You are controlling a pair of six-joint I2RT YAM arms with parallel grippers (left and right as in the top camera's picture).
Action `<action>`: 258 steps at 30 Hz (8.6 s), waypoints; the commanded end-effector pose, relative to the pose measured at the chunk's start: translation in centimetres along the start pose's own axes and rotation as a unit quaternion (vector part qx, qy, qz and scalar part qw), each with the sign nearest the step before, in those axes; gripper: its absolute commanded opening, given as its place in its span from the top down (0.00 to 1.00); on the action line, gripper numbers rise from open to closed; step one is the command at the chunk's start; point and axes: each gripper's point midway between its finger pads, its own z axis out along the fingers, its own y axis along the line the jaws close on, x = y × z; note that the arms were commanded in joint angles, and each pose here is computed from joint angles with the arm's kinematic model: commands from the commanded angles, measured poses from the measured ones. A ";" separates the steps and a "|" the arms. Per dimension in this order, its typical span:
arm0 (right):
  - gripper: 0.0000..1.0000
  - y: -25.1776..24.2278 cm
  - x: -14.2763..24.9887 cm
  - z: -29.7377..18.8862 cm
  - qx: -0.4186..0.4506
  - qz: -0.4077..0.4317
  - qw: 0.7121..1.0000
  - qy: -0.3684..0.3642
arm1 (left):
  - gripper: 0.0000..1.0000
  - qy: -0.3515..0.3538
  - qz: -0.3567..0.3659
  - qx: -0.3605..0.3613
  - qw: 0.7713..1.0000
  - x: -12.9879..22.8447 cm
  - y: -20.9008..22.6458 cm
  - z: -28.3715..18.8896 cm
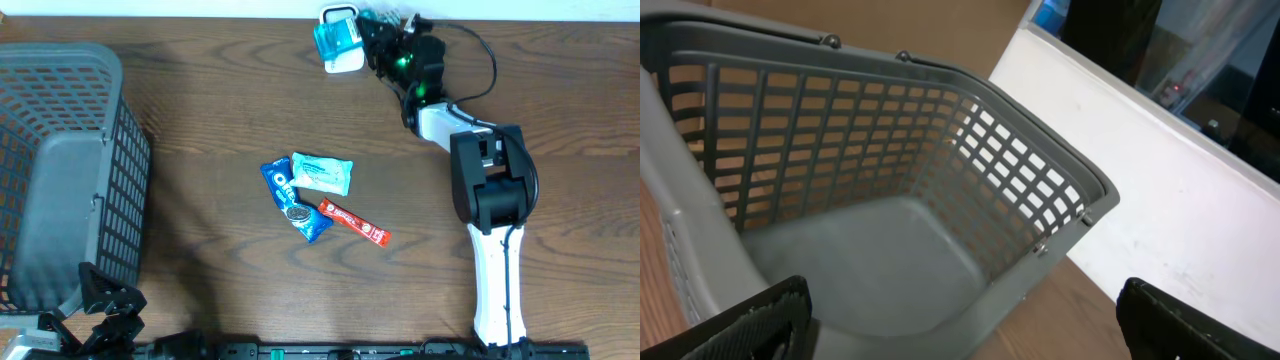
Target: Scan the item barcode
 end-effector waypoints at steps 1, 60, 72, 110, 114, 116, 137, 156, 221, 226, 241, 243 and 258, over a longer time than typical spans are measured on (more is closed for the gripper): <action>0.91 3.2 -1.0 1.2 -0.039 0.003 0.999 -0.013 | 0.02 -0.001 0.008 0.000 1.000 -0.1 0.0 0.0; 0.96 6.5 -21.9 -60.9 0.754 -0.002 0.482 -0.445 | 0.02 -0.001 0.008 0.000 1.000 -0.1 0.0 0.0; 0.95 0.3 -26.4 -65.4 0.797 -0.009 0.357 -0.488 | 0.02 -0.001 0.008 0.000 1.000 -0.1 0.0 0.0; 0.43 -11.9 -21.4 -66.7 0.797 0.099 0.405 -0.437 | 0.02 -0.001 0.008 0.000 1.000 -0.1 0.0 0.0; 0.36 -9.9 -22.3 -65.4 0.794 0.081 0.424 -0.428 | 0.02 -0.002 0.008 0.000 1.000 -0.1 0.0 0.0; 0.26 -8.6 -23.0 -63.8 0.787 0.065 0.450 -0.417 | 0.02 -0.001 0.008 0.000 1.000 -0.1 0.0 0.0; 0.01 -0.3 9.5 -21.1 0.493 -0.238 0.800 0.244 | 0.02 -0.001 0.008 0.000 1.000 -0.1 0.0 0.0; 0.02 -3.7 19.3 -19.9 0.397 -0.692 0.441 0.411 | 0.02 -0.001 0.008 0.000 1.000 -0.1 0.0 0.0; 0.99 5.8 28.4 -21.8 0.082 -0.285 0.712 0.636 | 0.02 -0.001 0.008 0.000 1.000 -0.1 0.0 0.0; 0.82 2.2 24.3 -22.8 0.194 -0.282 0.713 0.611 | 0.02 -0.001 0.008 0.000 1.000 -0.1 0.0 0.0; 0.05 -3.4 21.7 -24.0 0.437 -0.446 0.567 0.536 | 0.02 -0.001 0.008 0.000 1.000 -0.1 0.0 0.0; 0.09 -4.2 22.1 -24.1 0.451 -0.480 0.537 0.528 | 0.02 -0.001 0.008 0.000 1.000 -0.1 0.0 0.0; 0.06 -7.1 28.1 -27.1 0.472 -0.572 0.415 0.527 | 0.02 -0.001 0.008 0.000 1.000 -0.1 0.0 0.0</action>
